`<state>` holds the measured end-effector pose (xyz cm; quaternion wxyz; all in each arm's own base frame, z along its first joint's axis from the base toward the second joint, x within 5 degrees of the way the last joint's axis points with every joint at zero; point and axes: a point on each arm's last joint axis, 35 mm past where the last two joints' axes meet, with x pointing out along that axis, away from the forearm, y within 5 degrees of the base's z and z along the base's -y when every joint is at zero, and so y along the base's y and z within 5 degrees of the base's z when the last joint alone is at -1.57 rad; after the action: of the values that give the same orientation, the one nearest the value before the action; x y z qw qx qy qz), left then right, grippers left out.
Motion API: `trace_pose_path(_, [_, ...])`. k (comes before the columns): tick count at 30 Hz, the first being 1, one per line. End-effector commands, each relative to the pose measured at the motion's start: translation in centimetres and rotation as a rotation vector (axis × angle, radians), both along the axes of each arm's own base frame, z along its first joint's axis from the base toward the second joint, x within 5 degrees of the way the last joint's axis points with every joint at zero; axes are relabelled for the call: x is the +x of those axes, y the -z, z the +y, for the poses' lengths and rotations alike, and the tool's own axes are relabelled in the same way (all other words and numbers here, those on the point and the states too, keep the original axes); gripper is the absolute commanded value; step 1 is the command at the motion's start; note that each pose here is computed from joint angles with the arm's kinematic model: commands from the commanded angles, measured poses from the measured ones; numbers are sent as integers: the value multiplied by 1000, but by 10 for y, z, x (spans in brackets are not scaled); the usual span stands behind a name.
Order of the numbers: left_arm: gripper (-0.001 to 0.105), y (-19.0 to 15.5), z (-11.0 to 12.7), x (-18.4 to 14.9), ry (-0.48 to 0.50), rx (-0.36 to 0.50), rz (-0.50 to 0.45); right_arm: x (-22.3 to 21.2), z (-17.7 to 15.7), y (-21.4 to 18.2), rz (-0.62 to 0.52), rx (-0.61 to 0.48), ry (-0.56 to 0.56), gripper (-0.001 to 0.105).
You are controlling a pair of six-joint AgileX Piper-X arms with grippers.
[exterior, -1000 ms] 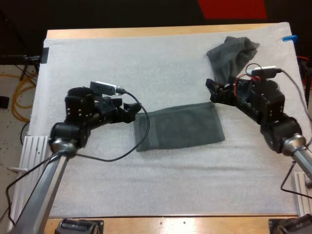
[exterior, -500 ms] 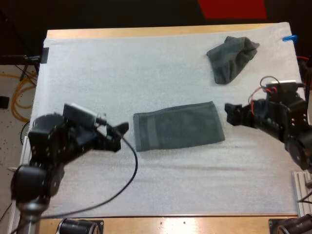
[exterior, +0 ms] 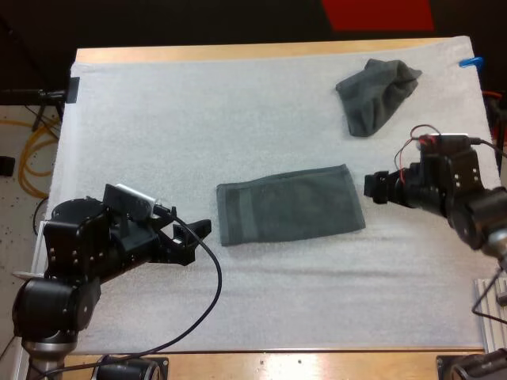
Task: Pick towel from pile fold and stack
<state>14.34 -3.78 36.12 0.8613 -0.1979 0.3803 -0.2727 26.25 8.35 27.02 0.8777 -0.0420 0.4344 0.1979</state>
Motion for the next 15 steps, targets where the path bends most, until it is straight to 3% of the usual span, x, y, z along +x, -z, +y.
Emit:
trace_pose_path(1, [69,-2,-1,0,11,-19,0,9,-5,2,-1,28,4,67])
trace_pose_path(8, [69,-3,-2,-1,33,-38,3,44,-35,58,193,239,-6,67])
trace_pose_path(15, [69,-3,-2,-1,42,-52,9,63,-33,99,251,325,-41,67])
